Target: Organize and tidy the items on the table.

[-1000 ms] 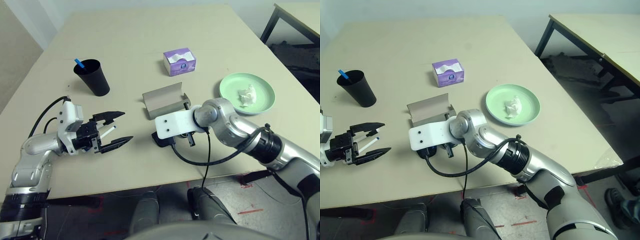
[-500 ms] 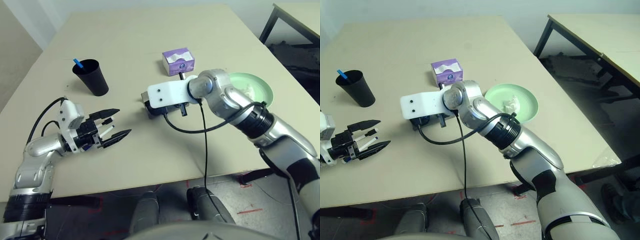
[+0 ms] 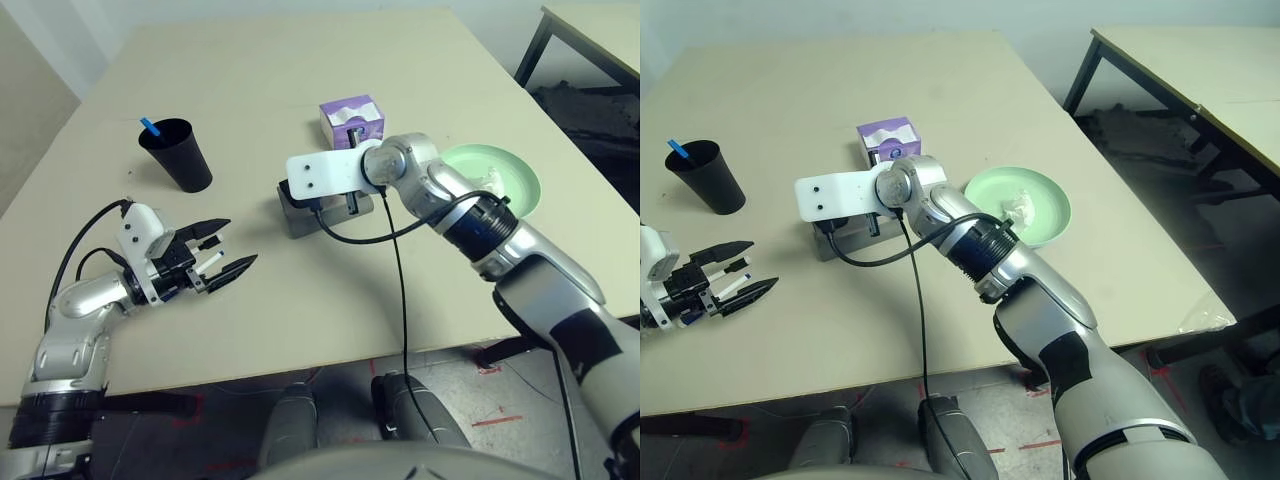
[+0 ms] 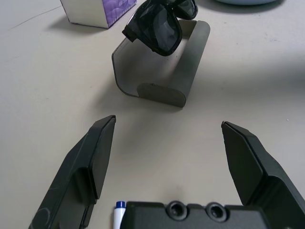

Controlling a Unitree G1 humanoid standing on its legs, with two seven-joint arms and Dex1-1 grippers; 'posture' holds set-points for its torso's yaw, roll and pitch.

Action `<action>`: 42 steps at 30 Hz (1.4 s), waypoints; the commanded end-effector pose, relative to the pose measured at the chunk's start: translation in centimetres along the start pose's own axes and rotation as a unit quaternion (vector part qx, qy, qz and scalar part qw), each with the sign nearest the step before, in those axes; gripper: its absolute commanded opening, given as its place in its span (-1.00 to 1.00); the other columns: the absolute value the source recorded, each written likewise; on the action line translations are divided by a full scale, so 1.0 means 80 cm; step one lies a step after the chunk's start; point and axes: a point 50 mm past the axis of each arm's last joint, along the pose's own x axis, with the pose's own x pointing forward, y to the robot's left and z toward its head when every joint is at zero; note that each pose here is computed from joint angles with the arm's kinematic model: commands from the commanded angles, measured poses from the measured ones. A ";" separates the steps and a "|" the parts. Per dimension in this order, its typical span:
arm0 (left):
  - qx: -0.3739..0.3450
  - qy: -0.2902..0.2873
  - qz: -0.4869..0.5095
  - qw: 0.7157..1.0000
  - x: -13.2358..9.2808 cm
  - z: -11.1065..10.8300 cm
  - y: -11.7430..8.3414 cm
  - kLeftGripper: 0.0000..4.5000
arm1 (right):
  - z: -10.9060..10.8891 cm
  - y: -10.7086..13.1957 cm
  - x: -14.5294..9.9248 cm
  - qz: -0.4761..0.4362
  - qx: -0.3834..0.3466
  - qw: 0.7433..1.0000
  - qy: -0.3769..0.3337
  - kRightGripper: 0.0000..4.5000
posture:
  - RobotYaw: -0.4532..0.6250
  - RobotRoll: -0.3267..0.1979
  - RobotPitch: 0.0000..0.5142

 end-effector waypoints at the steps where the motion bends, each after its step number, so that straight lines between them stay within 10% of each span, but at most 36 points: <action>1: 0.002 0.009 0.000 1.000 0.002 -0.004 0.000 1.00 | -0.003 0.007 0.005 0.007 0.007 1.000 -0.007 -0.94 | -0.15 0.25 -0.50; 42: 0.002 0.000 -0.007 1.000 0.007 0.002 -0.003 1.00 | -0.027 0.045 0.031 0.081 0.024 0.996 0.013 -0.94 | -0.13 0.25 -0.50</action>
